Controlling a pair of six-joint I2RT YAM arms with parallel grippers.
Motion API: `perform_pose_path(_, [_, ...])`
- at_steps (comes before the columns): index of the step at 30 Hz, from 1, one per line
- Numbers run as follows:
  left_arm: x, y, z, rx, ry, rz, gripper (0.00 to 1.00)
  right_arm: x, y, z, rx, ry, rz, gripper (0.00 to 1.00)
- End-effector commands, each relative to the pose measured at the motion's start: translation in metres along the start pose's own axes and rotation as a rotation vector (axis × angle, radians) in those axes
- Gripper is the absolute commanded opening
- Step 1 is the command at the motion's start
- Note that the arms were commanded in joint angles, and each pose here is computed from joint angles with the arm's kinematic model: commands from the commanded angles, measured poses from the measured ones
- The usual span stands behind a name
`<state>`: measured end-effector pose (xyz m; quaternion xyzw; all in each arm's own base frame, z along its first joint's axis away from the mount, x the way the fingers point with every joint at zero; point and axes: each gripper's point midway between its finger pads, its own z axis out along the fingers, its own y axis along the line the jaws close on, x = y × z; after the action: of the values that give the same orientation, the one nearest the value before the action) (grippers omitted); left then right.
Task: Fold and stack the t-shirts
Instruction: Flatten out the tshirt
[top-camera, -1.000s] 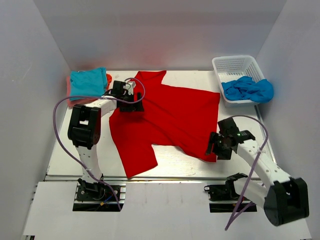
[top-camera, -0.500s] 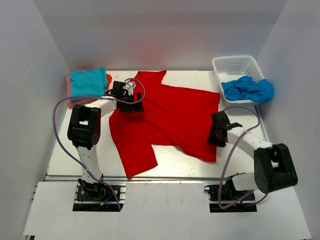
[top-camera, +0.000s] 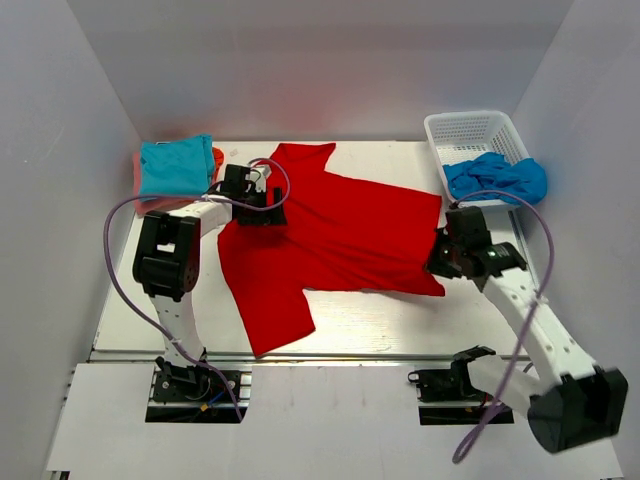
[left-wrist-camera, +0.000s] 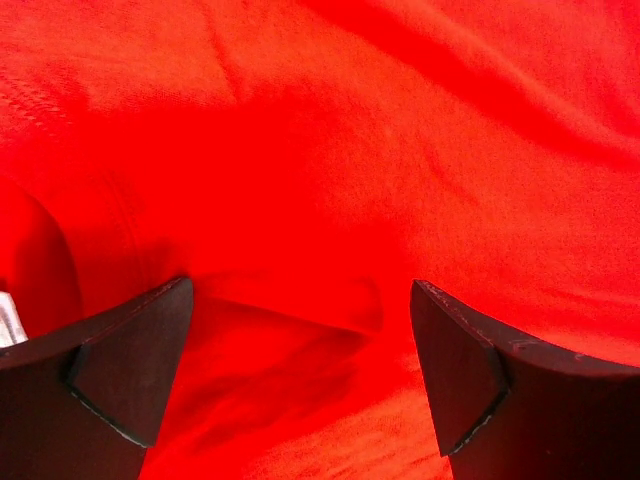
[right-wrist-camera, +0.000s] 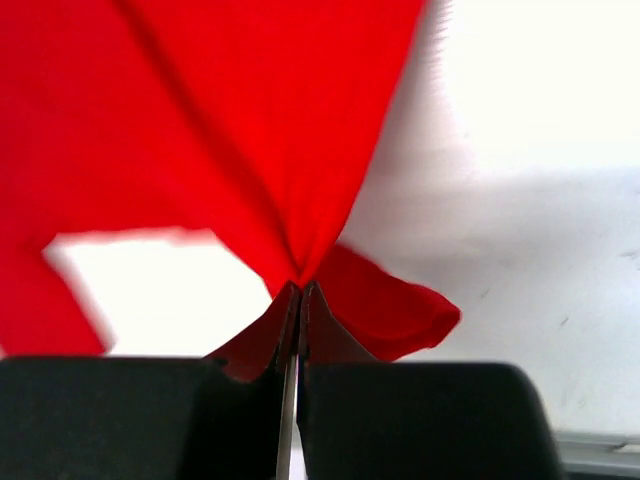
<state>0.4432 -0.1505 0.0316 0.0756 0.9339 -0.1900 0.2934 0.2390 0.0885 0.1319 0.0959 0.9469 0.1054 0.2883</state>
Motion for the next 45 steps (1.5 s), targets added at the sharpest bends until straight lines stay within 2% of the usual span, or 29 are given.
perform_pose_path(1, [0.024, 0.010, -0.009, -0.054, 0.066, -0.020, 1.00, 0.036, 0.019, -0.048, -0.149, 0.153, 0.005, 0.00])
perform_pose_path(5, [0.024, 0.011, -0.009, -0.054, 0.066, -0.011, 1.00, 0.033, 0.036, -0.078, -0.239, 0.183, -0.015, 0.00])
perform_pose_path(8, [0.023, 0.010, -0.011, -0.053, 0.056, -0.008, 1.00, 0.022, 0.034, -0.071, -0.201, 0.167, -0.015, 0.00])
perform_pose_path(10, [0.026, 0.010, -0.008, -0.045, 0.066, -0.011, 1.00, 0.004, 0.022, -0.059, -0.105, 0.096, -0.005, 0.00])
perform_pose_path(11, [0.019, 0.009, -0.009, -0.043, 0.053, -0.007, 1.00, -0.005, 0.000, -0.036, 0.045, 0.081, 0.010, 0.00])
perform_pose_path(12, [0.015, 0.012, -0.008, -0.047, 0.046, -0.013, 1.00, -0.010, -0.005, -0.026, 0.086, 0.071, 0.030, 0.00])
perform_pose_path(15, [0.006, 0.011, -0.008, -0.046, 0.034, -0.010, 1.00, 0.000, -0.029, 0.026, 0.234, 0.209, 0.033, 0.00])
perform_pose_path(16, [0.009, 0.013, -0.005, -0.047, 0.044, -0.013, 1.00, 0.003, -0.034, 0.034, 0.264, 0.232, 0.040, 0.09])
perform_pose_path(17, [0.006, 0.013, -0.003, -0.048, 0.047, -0.013, 1.00, 0.001, -0.035, 0.041, 0.276, 0.247, 0.047, 0.12])
perform_pose_path(18, [-0.007, 0.012, -0.006, -0.053, 0.023, -0.007, 1.00, 0.009, -0.037, 0.055, 0.292, 0.325, 0.044, 0.21])
perform_pose_path(19, [-0.006, 0.012, -0.004, -0.055, 0.033, -0.009, 1.00, 0.010, -0.032, 0.058, 0.269, 0.345, 0.044, 0.27])
perform_pose_path(20, [-0.013, 0.012, -0.003, -0.053, 0.022, 0.003, 1.00, 0.008, -0.028, 0.059, 0.249, 0.349, 0.023, 0.34])
perform_pose_path(21, [-0.013, 0.012, -0.003, -0.053, 0.021, 0.003, 1.00, 0.007, -0.025, 0.058, 0.227, 0.345, 0.014, 0.49])
perform_pose_path(23, [-0.017, 0.010, -0.003, -0.043, 0.014, 0.005, 1.00, 0.001, -0.029, 0.054, 0.244, 0.311, 0.012, 0.68])
perform_pose_path(24, [-0.017, 0.010, -0.003, -0.043, 0.014, 0.005, 1.00, -0.010, -0.033, 0.046, 0.271, 0.247, 0.012, 0.77])
perform_pose_path(28, [-0.016, 0.010, -0.006, -0.043, 0.014, 0.015, 1.00, -0.026, -0.029, 0.040, 0.243, 0.178, -0.014, 0.80])
perform_pose_path(29, [-0.015, 0.009, -0.008, -0.043, 0.014, 0.015, 1.00, -0.033, -0.023, 0.045, 0.215, 0.150, -0.027, 0.80])
perform_pose_path(31, [-0.014, 0.010, -0.011, -0.053, 0.011, 0.015, 1.00, -0.031, -0.012, 0.053, 0.146, 0.174, -0.074, 0.82])
perform_pose_path(33, [-0.011, 0.012, -0.017, -0.073, 0.008, 0.016, 1.00, -0.044, 0.004, 0.066, 0.059, 0.126, -0.103, 0.82])
perform_pose_path(34, [-0.005, 0.014, -0.016, -0.075, 0.020, 0.012, 1.00, -0.042, 0.010, 0.075, 0.032, 0.152, -0.110, 0.82])
perform_pose_path(35, [-0.004, 0.015, -0.018, -0.087, 0.019, 0.012, 1.00, -0.052, 0.014, 0.083, 0.015, 0.113, -0.126, 0.83])
perform_pose_path(45, [0.019, 0.017, -0.025, -0.102, 0.051, -0.016, 1.00, -0.060, 0.017, 0.171, 0.051, 0.220, -0.128, 0.83])
